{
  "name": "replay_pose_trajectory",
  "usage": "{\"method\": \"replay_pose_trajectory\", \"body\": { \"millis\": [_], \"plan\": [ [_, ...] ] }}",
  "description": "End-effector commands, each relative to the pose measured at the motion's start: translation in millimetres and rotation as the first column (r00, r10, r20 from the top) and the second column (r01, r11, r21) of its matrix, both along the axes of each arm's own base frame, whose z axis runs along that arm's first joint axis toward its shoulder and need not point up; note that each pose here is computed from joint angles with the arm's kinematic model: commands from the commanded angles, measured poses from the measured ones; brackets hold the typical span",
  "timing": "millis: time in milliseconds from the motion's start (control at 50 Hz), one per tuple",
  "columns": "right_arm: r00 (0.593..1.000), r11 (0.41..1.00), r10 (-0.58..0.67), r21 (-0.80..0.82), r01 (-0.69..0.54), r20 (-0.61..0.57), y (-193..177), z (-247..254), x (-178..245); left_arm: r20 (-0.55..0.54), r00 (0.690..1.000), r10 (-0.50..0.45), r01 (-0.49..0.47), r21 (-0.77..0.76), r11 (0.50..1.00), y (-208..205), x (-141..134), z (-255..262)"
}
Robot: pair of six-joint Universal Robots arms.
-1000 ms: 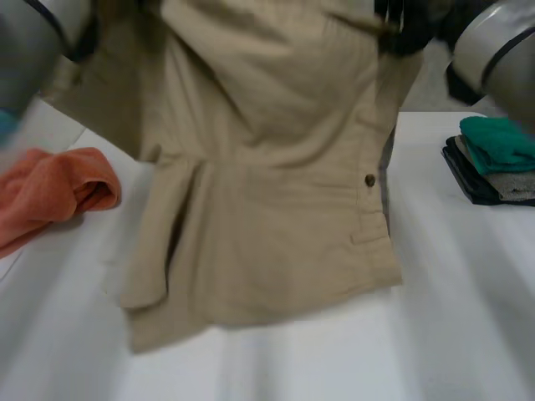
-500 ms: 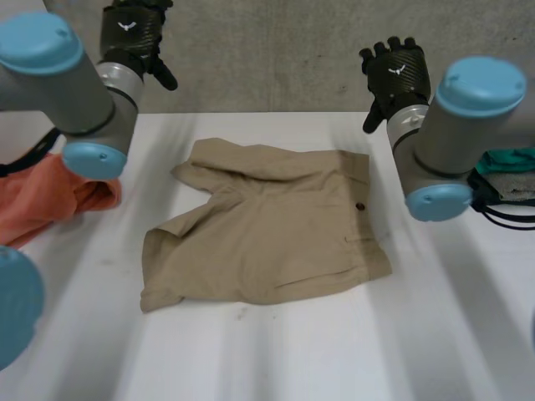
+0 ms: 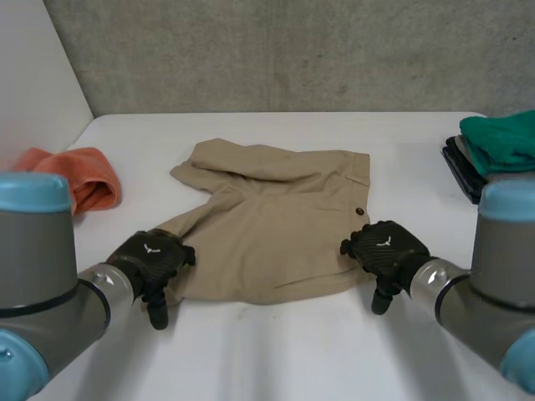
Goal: Fold the laundry.
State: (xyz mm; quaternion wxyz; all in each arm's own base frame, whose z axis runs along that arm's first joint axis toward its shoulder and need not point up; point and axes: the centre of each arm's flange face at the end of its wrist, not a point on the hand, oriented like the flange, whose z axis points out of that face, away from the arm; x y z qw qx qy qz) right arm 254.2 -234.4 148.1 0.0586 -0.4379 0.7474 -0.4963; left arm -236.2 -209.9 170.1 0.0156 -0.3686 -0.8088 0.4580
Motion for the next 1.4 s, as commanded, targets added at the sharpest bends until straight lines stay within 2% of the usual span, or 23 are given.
{"method": "replay_pose_trajectory", "body": {
  "millis": [20,200,360,500,580,600,640,780,840,900,980,1000,1040,1060,1080,1120,1140,1160,1200,1220,1340,1380,1400],
  "plan": [
    [0.997,0.989,0.011,-0.146,-0.001,0.070,-11,-24,8,-0.023,1.000,0.017,-0.017,-0.018,1.000,-14,-1,-11],
    [0.995,0.980,-0.046,-0.190,0.063,0.090,-20,-28,8,0.008,1.000,0.006,-0.006,-0.034,0.999,-25,-8,-32],
    [0.990,0.979,-0.050,-0.189,0.075,0.133,-11,12,1,0.046,0.998,-0.032,0.038,-0.130,0.991,-33,-11,-31],
    [0.998,1.000,0.007,-0.001,-0.007,-0.055,9,46,-28,0.061,0.995,-0.075,0.082,-0.125,0.989,8,-1,32],
    [0.976,0.974,0.122,0.212,-0.083,-0.178,30,54,-40,0.067,0.987,-0.148,0.149,-0.004,0.989,46,3,48],
    [0.961,0.951,0.178,0.289,-0.113,-0.210,39,57,-42,0.082,0.981,-0.178,0.171,0.077,0.982,58,3,45],
    [0.948,0.939,0.221,0.314,-0.143,-0.229,41,59,-42,0.093,0.975,-0.201,0.189,0.129,0.974,66,3,43],
    [0.971,0.967,0.137,0.237,-0.088,-0.198,19,46,-32,0.100,0.983,-0.152,0.145,0.071,0.987,29,-6,25],
    [0.983,0.983,0.095,0.173,-0.067,-0.156,6,48,-25,0.074,0.989,-0.126,0.128,-0.023,0.992,1,-16,25],
    [0.993,0.997,0.066,0.053,-0.061,-0.100,-12,60,-10,0.007,0.993,-0.118,0.116,-0.198,0.973,-36,-31,44],
    [0.999,0.976,-0.012,-0.218,0.022,0.047,-49,107,8,-0.118,0.984,-0.133,0.056,-0.507,0.860,-80,-46,111],
    [0.990,0.938,-0.029,-0.338,0.074,0.136,-63,134,15,-0.183,0.972,-0.145,-0.001,-0.624,0.782,-93,-48,149],
    [0.968,0.879,-0.036,-0.452,0.150,0.250,-77,165,18,-0.261,0.950,-0.174,-0.068,-0.714,0.697,-100,-49,186],
    [0.930,0.808,-0.015,-0.543,0.227,0.367,-86,198,20,-0.329,0.920,-0.212,-0.137,-0.777,0.614,-102,-46,222],
    [0.905,0.771,0.003,-0.577,0.268,0.425,-89,214,20,-0.361,0.902,-0.235,-0.170,-0.801,0.575,-101,-45,240],
    [0.855,0.699,0.050,-0.630,0.340,0.516,-91,244,18,-0.422,0.864,-0.276,-0.238,-0.823,0.515,-98,-40,270],
    [0.807,0.638,0.105,-0.662,0.393,0.581,-91,269,17,-0.469,0.829,-0.305,-0.294,-0.829,0.477,-94,-35,292],
    [0.790,0.616,0.124,-0.671,0.413,0.601,-91,277,16,-0.492,0.813,-0.313,-0.317,-0.823,0.471,-92,-32,299],
    [0.772,0.598,0.143,-0.676,0.431,0.619,-90,288,15,-0.518,0.796,-0.312,-0.343,-0.812,0.472,-91,-28,307],
    [0.772,0.597,0.147,-0.678,0.429,0.618,-90,292,15,-0.535,0.790,-0.299,-0.353,-0.796,0.492,-91,-25,308],
    [0.806,0.678,0.104,-0.634,0.371,0.583,-93,275,21,-0.536,0.815,-0.219,-0.318,-0.731,0.604,-91,-23,284],
    [0.825,0.728,0.084,-0.600,0.333,0.559,-94,257,24,-0.517,0.843,-0.149,-0.278,-0.656,0.702,-93,-25,248],
    [0.839,0.760,0.065,-0.572,0.309,0.540,-97,243,25,-0.512,0.849,-0.129,-0.269,-0.631,0.727,-93,-25,236]
  ]
}}
